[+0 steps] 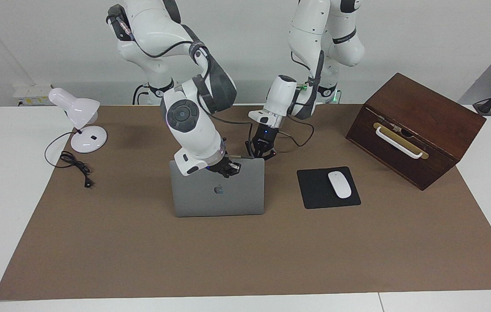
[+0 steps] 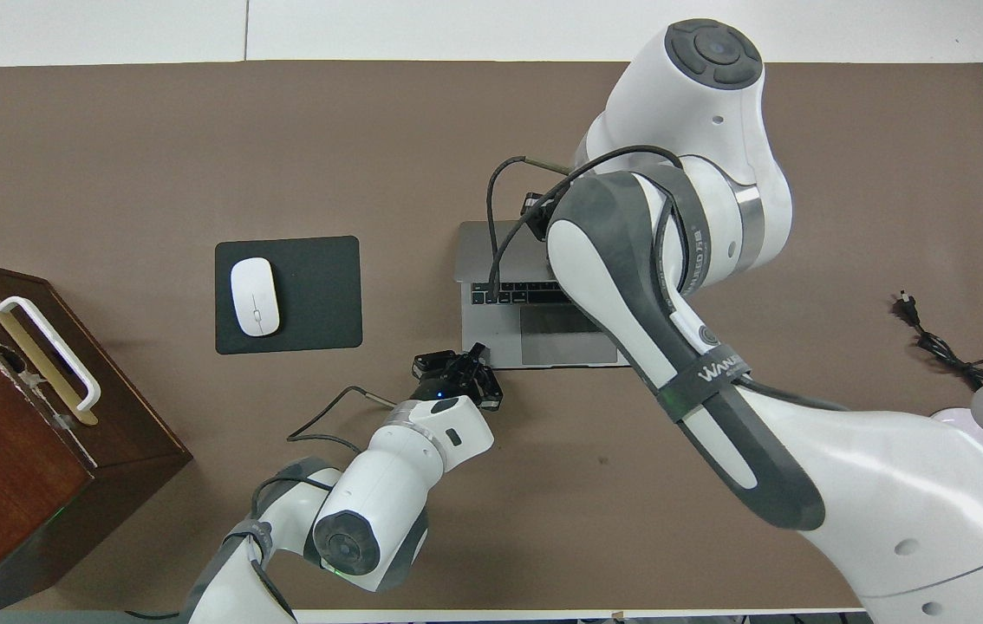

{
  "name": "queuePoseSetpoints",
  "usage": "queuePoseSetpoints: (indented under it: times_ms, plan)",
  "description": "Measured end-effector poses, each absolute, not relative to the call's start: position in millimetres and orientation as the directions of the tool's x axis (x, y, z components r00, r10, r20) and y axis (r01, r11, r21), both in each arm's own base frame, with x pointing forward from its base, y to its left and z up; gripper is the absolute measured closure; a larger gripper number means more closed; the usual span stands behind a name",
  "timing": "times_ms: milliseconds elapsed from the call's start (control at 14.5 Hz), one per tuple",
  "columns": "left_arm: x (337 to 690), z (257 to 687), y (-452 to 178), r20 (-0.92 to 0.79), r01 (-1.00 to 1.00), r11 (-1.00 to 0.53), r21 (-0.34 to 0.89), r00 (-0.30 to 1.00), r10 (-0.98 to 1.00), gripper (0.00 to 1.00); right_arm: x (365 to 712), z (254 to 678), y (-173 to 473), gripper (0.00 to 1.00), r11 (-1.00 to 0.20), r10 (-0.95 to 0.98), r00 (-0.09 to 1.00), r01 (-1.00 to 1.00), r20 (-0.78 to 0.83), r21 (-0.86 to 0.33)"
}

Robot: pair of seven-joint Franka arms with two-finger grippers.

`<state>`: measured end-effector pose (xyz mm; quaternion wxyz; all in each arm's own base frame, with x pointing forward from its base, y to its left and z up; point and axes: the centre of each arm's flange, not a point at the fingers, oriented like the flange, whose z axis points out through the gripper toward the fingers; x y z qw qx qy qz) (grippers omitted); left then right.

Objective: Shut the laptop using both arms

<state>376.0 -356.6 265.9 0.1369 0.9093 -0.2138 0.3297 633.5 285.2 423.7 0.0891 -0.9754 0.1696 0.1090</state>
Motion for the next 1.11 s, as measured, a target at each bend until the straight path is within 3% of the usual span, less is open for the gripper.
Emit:
queuePoseSetpoints:
  times_ms: [1106]
  plan:
    - [376,265,-355,0.665,-0.513,-0.855,0.071,0.664,-0.343,0.99,597,364,276,0.99,-0.923,-0.336,0.894,-0.375,-0.297,-0.083]
